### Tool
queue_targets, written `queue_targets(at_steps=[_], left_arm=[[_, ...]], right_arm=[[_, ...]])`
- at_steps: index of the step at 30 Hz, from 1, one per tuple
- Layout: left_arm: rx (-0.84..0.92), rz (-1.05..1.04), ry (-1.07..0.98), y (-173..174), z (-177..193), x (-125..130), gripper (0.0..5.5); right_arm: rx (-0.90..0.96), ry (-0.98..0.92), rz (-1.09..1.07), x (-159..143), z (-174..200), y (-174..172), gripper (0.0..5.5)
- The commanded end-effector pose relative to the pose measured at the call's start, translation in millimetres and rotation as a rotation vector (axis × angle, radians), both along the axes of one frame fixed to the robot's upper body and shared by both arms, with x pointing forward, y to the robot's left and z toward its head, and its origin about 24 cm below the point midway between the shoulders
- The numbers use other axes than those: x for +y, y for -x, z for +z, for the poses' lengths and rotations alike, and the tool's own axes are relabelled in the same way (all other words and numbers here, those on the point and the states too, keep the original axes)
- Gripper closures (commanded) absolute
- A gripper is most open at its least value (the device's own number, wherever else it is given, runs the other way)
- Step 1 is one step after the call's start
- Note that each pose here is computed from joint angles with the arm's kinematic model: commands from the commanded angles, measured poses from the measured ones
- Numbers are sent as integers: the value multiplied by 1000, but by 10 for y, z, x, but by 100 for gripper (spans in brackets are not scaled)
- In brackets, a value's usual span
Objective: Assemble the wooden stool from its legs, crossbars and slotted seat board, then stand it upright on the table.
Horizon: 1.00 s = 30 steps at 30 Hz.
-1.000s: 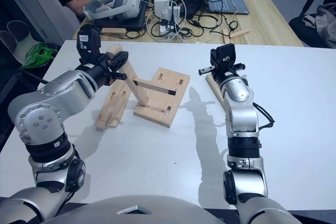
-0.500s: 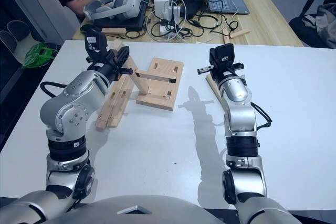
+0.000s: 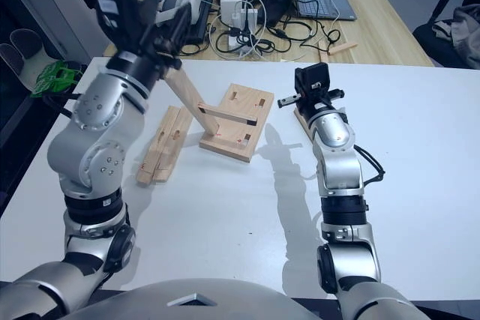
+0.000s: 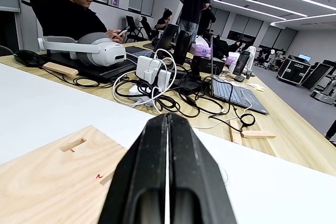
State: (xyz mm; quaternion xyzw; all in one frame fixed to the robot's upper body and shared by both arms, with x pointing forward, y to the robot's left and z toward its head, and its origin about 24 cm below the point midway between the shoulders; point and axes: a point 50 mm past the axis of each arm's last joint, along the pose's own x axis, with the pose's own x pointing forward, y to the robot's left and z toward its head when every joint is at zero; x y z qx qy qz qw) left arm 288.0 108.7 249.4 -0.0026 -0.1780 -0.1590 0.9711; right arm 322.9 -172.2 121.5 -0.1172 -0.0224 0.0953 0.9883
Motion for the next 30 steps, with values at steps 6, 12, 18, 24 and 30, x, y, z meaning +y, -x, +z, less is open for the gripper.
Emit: queue_targets(at_steps=[6, 12, 18, 24, 30], left_arm=[[455, 428, -182, -461, -459, 1354, 183], [958, 140, -369, -27, -1469, 1277, 96], [1039, -52, -490, 136, -1577, 1089, 12], [1035, 20, -609, 88, -1678, 1101, 12], [1052, 64, -615, 76, -1775, 1130, 12]], right_arm=[[-10, 4, -40, -100, -16, -2, 550], [-15, 5, -45, -116, -14, -12, 550], [-25, -2, -46, -84, -5, -30, 550], [-39, -9, -34, -47, 40, -38, 550], [-37, -5, -25, -20, 23, -22, 550]])
